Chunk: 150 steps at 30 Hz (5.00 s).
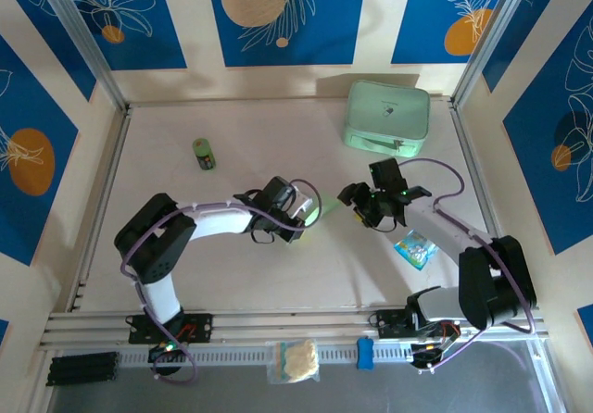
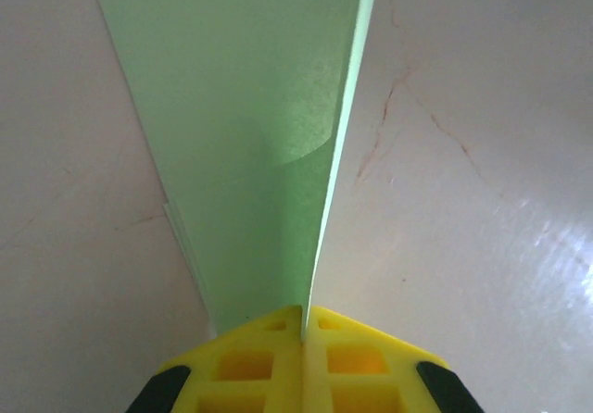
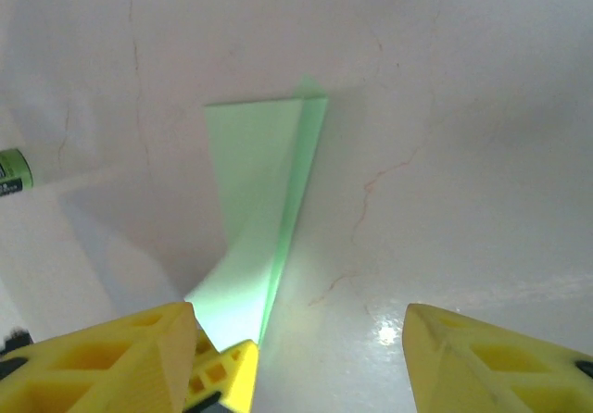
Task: Fold a paper plane with a square sheet of paper (pick it up from the middle)
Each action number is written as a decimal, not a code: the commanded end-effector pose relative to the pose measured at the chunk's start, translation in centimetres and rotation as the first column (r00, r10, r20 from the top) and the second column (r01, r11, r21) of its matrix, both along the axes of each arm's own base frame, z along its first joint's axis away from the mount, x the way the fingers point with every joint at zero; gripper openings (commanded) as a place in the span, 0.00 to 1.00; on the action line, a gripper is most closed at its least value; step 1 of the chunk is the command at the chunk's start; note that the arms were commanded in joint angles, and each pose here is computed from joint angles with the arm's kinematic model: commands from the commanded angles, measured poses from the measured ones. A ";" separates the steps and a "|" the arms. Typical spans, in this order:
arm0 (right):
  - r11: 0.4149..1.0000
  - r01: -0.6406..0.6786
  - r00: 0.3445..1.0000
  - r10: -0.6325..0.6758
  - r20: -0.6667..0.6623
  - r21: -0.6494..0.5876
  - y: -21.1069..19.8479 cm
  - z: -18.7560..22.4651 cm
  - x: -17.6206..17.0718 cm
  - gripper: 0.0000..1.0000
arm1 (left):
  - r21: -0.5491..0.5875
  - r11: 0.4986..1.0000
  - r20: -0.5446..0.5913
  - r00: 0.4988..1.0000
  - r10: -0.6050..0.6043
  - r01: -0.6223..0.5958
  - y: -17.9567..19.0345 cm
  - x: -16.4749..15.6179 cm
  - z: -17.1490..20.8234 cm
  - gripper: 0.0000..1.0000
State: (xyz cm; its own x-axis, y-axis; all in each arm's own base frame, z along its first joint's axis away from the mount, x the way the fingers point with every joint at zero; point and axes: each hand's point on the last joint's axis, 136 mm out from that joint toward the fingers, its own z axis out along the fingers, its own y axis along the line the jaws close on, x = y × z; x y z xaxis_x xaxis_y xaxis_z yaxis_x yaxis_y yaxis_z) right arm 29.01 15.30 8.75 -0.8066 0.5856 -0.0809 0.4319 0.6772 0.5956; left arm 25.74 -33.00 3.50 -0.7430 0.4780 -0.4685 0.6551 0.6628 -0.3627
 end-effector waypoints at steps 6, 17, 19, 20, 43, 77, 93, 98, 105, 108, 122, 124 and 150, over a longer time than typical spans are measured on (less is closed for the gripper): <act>0.985 -0.170 0.972 0.163 0.170 0.025 1.0 0.1 -1.1 0.56 | -0.075 0.996 -0.291 0.956 0.028 -0.051 -2.0 -1.7 1.1 0.00; 0.951 -0.307 0.940 0.299 0.166 0.024 2.7 -1.9 -1.1 0.56 | -0.116 0.970 -0.414 0.898 0.150 -0.216 -2.4 -0.4 0.3 0.00; 0.946 -0.324 0.937 0.317 0.149 0.025 3.1 -2.3 -1.0 0.57 | -0.119 0.957 -0.445 0.876 0.186 -0.264 -2.2 -0.1 -0.1 0.00; 0.942 -0.335 0.934 0.328 0.144 0.025 3.4 -2.5 -0.9 0.57 | -0.127 0.948 -0.460 0.864 0.203 -0.290 -2.1 0.1 -0.1 0.00; 0.882 -0.469 0.880 0.471 0.056 -0.042 6.9 -5.1 1.0 0.49 | -0.166 0.884 -0.528 0.796 0.294 -0.437 -0.9 0.8 -1.7 0.00; 0.847 -0.517 0.855 0.503 -0.128 -0.126 7.7 -8.9 0.5 0.52 | -0.069 0.871 -0.560 0.741 0.369 -0.486 1.7 -0.6 -5.4 0.05; 0.822 -0.557 0.810 0.506 0.295 0.118 9.6 -0.6 0.5 0.49 | -0.046 0.851 -0.605 0.692 0.394 -0.524 2.2 -0.8 -5.9 0.00; 0.803 -0.569 0.811 0.511 0.284 0.181 10.8 -1.7 0.8 0.29 | -0.044 0.847 -0.610 0.686 0.397 -0.529 2.2 -0.9 -6.1 0.00; 0.797 -0.577 0.809 0.528 0.261 0.177 11.6 -3.1 1.4 0.21 | -0.045 0.844 -0.613 0.682 0.399 -0.535 2.3 -0.9 -6.1 0.00; 0.796 -0.580 0.807 0.533 0.254 0.175 11.7 -3.5 1.5 0.21 | -0.046 0.843 -0.612 0.682 0.400 -0.536 2.3 -0.8 -6.1 0.00; 0.788 -0.588 0.806 0.552 0.212 0.184 12.0 -5.0 1.8 0.21 | -0.047 0.842 -0.618 0.678 0.398 -0.537 2.3 -0.9 -6.1 0.05; 0.786 -0.591 0.804 0.556 0.211 0.182 12.2 -5.1 1.9 0.21 | -0.046 0.843 -0.618 0.678 0.397 -0.536 2.3 -0.9 -6.2 0.05; 0.821 -0.548 0.836 0.544 0.072 0.157 11.4 -8.0 1.8 0.21 | -0.072 0.835 -0.621 0.679 0.390 -0.546 2.2 -0.8 -5.1 0.12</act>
